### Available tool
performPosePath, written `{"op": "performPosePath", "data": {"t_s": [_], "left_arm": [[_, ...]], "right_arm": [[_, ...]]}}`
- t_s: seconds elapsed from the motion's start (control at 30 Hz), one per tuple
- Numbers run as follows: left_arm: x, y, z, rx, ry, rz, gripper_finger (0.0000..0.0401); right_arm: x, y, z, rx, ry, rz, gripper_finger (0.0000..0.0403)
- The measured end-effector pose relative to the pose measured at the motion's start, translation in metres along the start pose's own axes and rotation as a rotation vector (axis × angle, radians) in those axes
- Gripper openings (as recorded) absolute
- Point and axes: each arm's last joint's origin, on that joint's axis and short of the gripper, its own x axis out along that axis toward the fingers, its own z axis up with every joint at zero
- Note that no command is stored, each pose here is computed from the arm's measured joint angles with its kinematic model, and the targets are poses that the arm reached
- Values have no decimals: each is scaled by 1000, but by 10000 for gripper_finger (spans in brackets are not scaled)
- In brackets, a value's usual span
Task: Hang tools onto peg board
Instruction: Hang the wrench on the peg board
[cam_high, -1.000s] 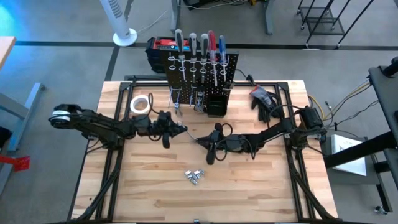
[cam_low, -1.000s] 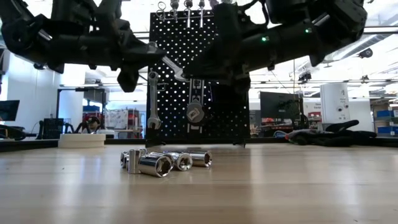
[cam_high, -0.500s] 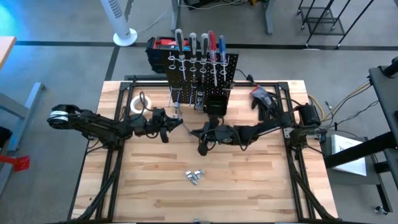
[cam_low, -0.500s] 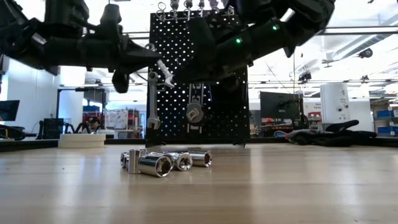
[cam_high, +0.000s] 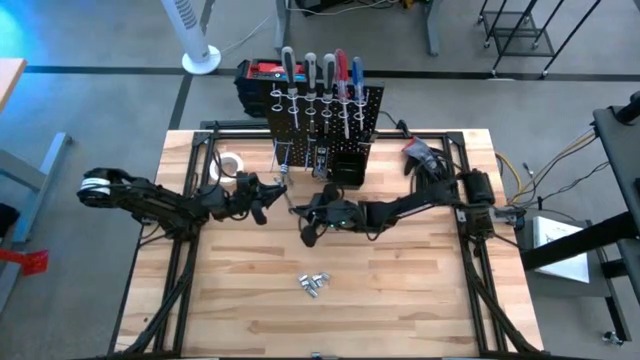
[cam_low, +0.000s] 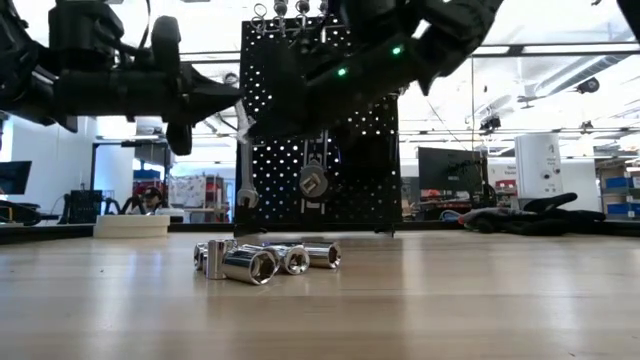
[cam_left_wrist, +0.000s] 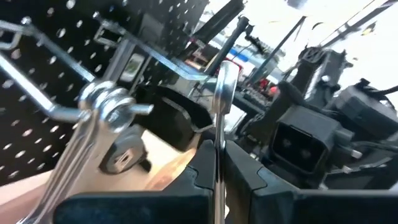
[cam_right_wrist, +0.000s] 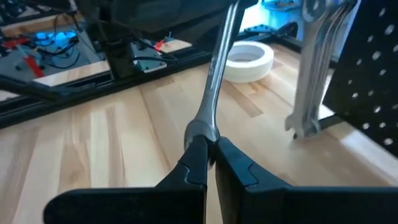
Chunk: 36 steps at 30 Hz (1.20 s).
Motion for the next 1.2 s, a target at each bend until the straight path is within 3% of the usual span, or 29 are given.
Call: {"op": "performPosePath", "data": {"t_s": [0.2, 1.2], "left_arm": [[1, 4, -6, 7, 39, 21, 0], [4, 18, -5, -62, 82, 59, 0]], "right_arm": [[5, 8, -14, 31, -38, -86, 0], [6, 4, -15, 71, -17, -104, 0]]}}
